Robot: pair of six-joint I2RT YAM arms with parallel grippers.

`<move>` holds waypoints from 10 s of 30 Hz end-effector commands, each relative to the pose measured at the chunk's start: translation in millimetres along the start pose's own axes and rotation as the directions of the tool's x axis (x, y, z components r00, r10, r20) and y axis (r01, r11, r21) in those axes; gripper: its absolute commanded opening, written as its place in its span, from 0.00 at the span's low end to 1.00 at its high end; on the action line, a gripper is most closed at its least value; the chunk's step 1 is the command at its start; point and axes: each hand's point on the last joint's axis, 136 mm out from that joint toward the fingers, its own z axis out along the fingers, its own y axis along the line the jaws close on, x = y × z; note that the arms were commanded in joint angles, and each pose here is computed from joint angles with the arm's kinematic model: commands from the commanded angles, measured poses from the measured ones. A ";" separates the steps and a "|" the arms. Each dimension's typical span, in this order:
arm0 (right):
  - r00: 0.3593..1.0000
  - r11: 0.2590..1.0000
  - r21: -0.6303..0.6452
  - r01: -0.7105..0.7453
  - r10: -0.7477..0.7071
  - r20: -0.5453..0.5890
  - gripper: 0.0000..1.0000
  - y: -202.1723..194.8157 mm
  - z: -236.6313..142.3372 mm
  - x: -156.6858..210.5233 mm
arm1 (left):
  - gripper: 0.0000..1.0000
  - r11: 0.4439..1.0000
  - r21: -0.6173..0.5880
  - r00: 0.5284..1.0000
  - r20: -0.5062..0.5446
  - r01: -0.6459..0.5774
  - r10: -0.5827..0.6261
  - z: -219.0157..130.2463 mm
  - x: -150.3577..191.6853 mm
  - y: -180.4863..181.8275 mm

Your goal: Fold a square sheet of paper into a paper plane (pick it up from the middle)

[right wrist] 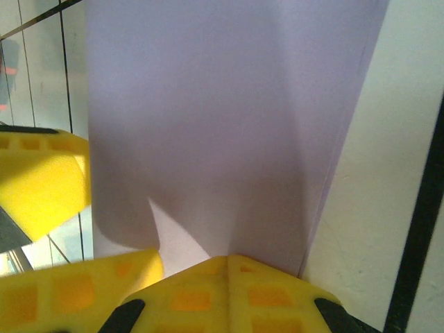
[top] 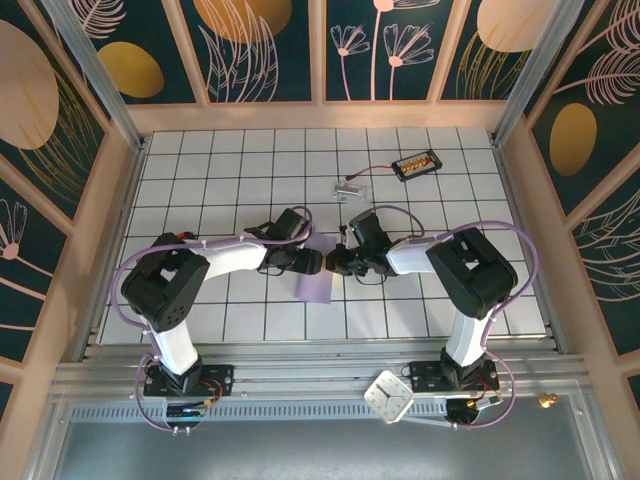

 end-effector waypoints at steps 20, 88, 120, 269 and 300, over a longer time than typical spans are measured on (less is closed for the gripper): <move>0.995 0.973 0.225 -0.050 0.068 -0.070 0.00 -69.0 4.9 34.9 | 0.19 0.960 0.254 0.993 -0.012 0.117 -0.118 -13.9 -2.7 -39.5; 0.994 0.963 0.263 -0.059 0.082 -0.076 0.00 -83.0 0.6 40.4 | 0.09 0.963 0.108 0.964 0.072 0.246 -0.255 34.6 -68.4 58.2; 0.994 0.956 0.289 -0.054 0.080 -0.079 0.00 -86.3 0.0 36.7 | 0.06 0.926 0.205 0.947 -0.120 0.317 -0.298 -24.2 73.0 22.5; 0.995 0.999 -0.040 0.031 -0.034 -0.090 0.03 17.2 41.7 -21.2 | 0.00 0.913 0.231 0.939 -0.144 0.337 -0.311 -4.3 72.1 22.7; 0.996 0.996 -0.086 -0.021 0.014 -0.086 0.01 33.4 61.4 -47.1 | 0.00 0.952 0.136 0.945 -0.223 0.275 -0.241 -0.7 107.7 40.8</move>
